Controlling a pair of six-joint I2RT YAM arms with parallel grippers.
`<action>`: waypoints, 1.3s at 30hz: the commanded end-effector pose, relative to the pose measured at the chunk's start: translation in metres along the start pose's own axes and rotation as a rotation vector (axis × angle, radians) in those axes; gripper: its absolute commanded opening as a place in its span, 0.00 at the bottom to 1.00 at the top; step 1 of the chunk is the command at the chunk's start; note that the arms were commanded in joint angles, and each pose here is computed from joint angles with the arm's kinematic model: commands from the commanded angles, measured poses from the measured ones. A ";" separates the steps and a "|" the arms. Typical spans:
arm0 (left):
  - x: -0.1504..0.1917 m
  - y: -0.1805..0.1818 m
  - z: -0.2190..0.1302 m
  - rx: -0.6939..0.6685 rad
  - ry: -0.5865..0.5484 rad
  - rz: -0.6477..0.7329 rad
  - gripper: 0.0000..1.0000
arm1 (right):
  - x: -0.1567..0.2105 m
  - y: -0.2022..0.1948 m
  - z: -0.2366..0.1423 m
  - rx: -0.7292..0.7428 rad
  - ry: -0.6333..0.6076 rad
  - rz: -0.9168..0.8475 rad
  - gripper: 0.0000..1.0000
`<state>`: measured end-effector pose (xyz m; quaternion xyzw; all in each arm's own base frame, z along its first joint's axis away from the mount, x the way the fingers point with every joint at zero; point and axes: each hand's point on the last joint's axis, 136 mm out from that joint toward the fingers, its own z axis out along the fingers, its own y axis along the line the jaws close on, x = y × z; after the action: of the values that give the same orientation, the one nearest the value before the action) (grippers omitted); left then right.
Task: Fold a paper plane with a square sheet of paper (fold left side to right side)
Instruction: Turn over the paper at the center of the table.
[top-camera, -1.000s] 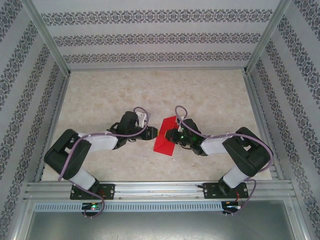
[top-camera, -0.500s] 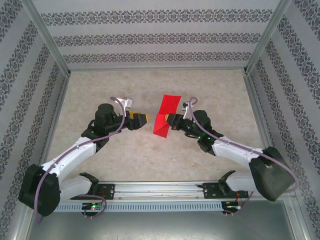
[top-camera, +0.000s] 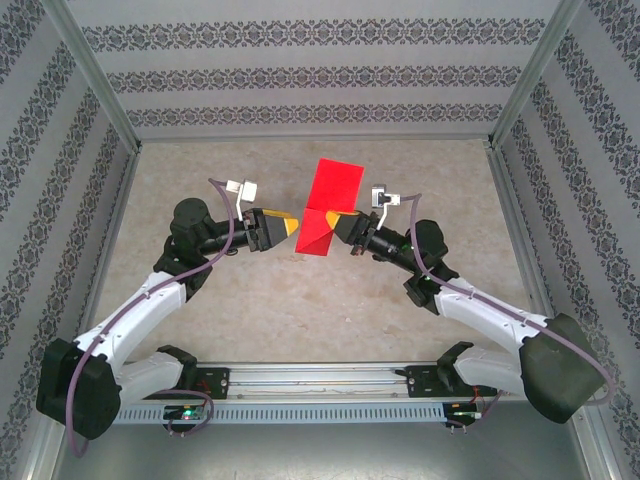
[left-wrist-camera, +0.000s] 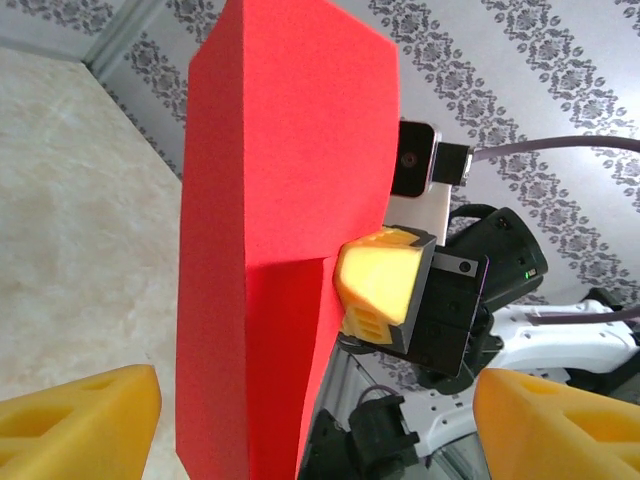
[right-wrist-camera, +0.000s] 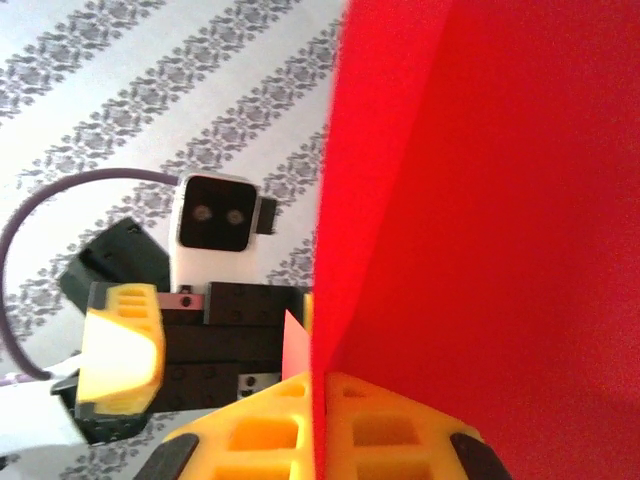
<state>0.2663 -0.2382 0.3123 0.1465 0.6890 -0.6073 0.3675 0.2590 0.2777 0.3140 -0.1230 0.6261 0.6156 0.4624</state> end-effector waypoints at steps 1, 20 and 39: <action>-0.007 -0.019 0.001 0.080 0.004 0.021 0.81 | -0.010 0.033 0.008 -0.135 -0.012 -0.033 0.00; -0.002 -0.012 0.011 0.104 0.006 -0.030 0.27 | 0.001 0.020 0.023 -0.144 -0.001 0.021 0.11; 0.022 0.020 0.003 -0.119 0.120 0.015 0.00 | 0.024 -0.055 -0.020 0.234 -0.003 0.039 0.50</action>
<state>0.2712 -0.2452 0.2816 0.1335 0.7254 -0.5943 0.3205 0.2706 0.2718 0.2704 -0.0718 0.6692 0.5912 0.4443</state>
